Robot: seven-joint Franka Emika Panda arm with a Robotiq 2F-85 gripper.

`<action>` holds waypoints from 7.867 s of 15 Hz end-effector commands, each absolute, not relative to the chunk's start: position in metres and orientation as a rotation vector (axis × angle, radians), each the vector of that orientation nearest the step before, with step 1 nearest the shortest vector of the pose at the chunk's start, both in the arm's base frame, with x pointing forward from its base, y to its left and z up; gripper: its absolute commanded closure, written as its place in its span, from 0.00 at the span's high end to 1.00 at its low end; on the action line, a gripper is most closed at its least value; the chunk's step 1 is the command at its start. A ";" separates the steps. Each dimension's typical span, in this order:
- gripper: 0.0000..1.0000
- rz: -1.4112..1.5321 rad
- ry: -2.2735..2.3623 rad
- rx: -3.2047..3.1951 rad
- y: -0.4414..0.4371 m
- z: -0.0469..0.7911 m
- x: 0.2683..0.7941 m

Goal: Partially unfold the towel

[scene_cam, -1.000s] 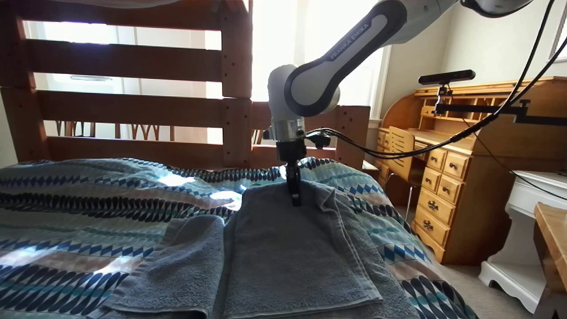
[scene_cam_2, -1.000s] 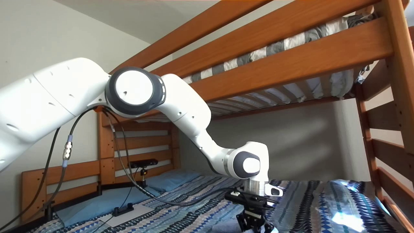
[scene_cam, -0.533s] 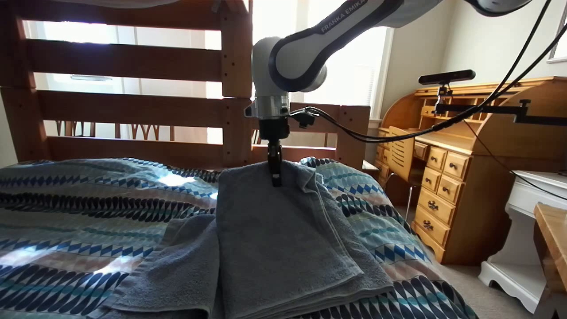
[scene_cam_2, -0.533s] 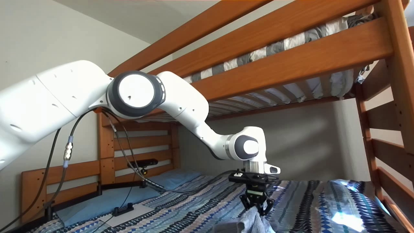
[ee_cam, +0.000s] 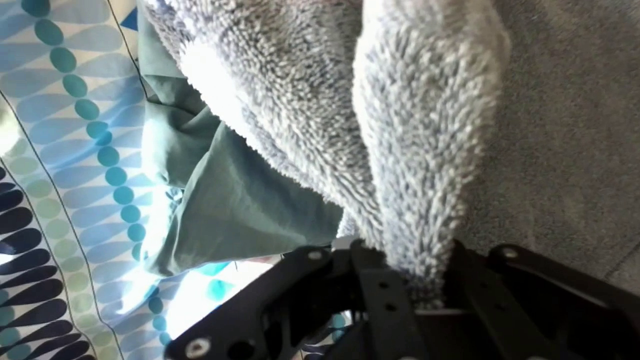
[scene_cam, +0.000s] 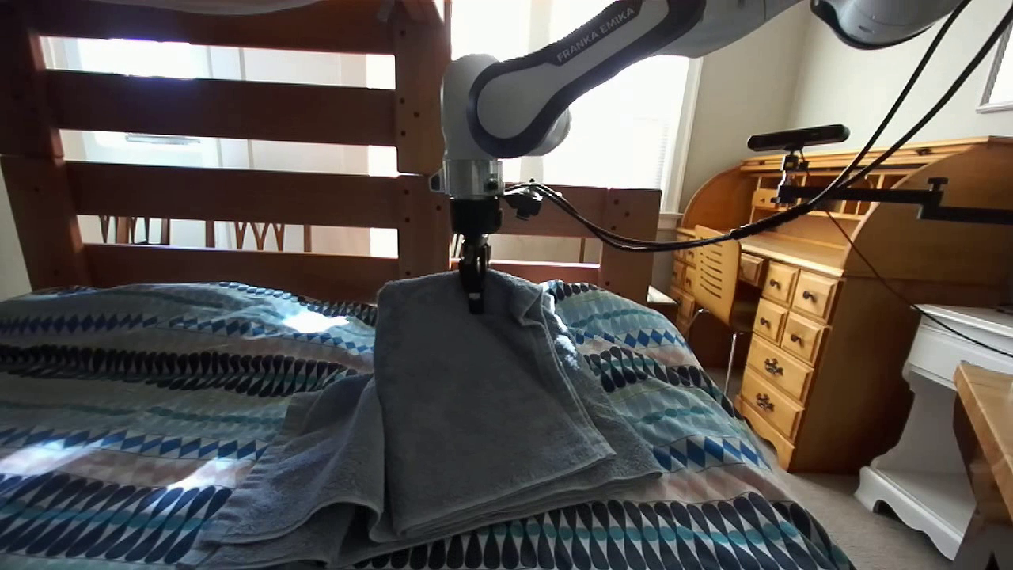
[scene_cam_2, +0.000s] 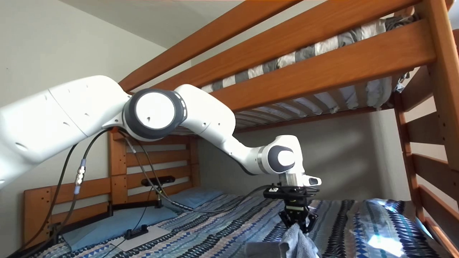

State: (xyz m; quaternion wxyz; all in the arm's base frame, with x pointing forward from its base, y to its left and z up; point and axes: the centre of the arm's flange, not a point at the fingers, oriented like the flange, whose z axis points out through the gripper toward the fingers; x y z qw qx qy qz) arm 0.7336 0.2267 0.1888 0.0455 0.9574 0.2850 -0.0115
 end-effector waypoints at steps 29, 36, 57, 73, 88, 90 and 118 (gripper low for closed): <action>1.00 0.312 -0.227 3.211 0.179 0.180 0.641; 1.00 0.310 -0.169 3.209 0.183 0.167 0.667; 0.91 0.114 -0.439 3.141 0.138 0.140 0.705; 0.01 0.089 -0.589 3.172 0.137 0.122 0.730; 0.01 0.201 -1.188 2.847 0.030 0.188 0.657; 0.01 0.262 -1.293 2.800 0.021 0.193 0.635; 0.01 0.606 -1.224 2.550 -0.030 0.196 0.558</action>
